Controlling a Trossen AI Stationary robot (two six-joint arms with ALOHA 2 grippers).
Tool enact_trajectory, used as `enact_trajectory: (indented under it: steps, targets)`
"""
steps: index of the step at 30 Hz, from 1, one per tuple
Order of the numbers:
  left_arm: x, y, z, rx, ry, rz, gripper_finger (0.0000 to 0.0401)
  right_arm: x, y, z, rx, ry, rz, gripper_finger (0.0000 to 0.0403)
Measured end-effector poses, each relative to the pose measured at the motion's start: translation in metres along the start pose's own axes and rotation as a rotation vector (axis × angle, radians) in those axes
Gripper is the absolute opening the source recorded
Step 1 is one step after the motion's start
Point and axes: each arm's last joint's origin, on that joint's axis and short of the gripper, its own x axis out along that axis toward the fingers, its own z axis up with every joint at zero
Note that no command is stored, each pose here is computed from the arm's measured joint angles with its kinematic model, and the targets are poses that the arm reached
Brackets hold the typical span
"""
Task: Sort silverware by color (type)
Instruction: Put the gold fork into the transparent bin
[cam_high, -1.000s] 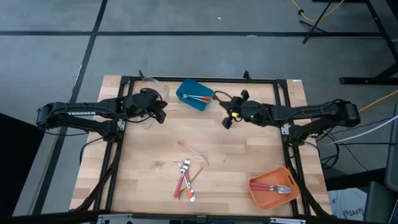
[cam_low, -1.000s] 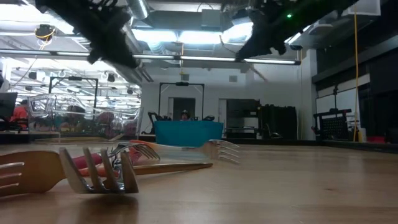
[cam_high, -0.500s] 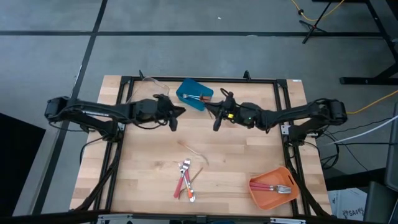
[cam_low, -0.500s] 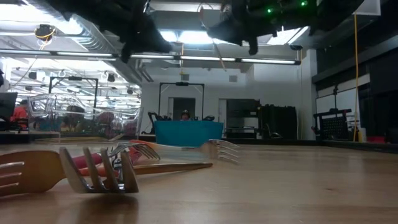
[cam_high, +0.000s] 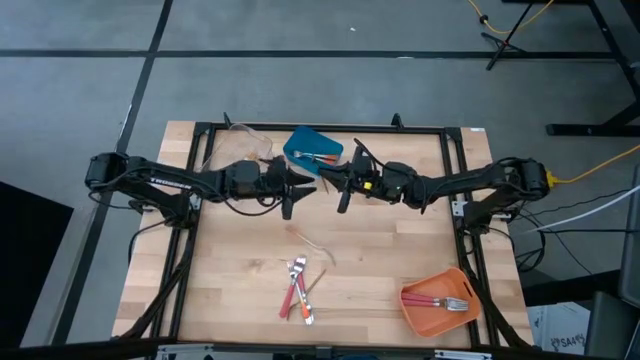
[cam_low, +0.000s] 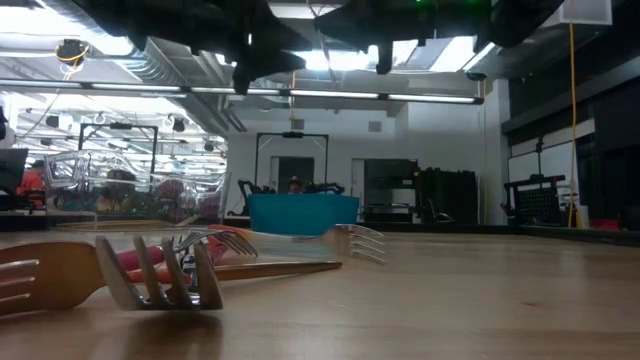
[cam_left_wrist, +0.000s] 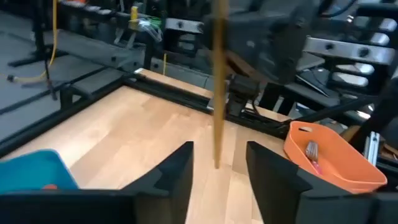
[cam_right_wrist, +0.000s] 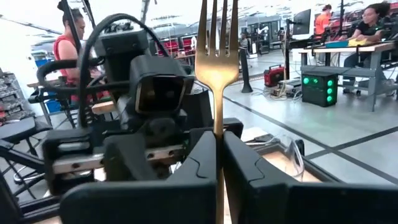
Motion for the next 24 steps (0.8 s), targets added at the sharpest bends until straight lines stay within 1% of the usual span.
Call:
enact_trajectory:
  steps: [3, 7, 11, 16, 21, 24]
  targets:
    - [0.002, -0.001, 0.001, 0.034, -0.02, -0.015, 0.0165, 0.002, 0.001, 0.005, 0.003, -0.016, 0.002, 0.0001]
    - [0.003, -0.002, 0.004, 0.042, -0.065, -0.026, 0.0177, 0.003, 0.002, 0.008, 0.006, -0.03, 0.005, 0.0001]
    - [0.003, -0.003, 0.007, 0.06, -0.103, -0.029, 0.0179, 0.003, 0.002, 0.009, 0.007, -0.04, 0.007, 0.0001]
    - [0.002, -0.003, 0.011, 0.067, -0.145, -0.028, 0.0175, 0.003, 0.004, 0.013, 0.013, -0.079, 0.046, 0.0001]
    - [0.002, -0.004, 0.012, 0.065, -0.159, -0.032, 0.0171, 0.002, 0.004, 0.016, 0.019, -0.105, 0.051, 0.0001]
    - [0.002, -0.004, 0.013, 0.063, -0.168, -0.034, 0.0169, 0.002, 0.005, 0.018, 0.02, -0.122, 0.073, 0.0001]
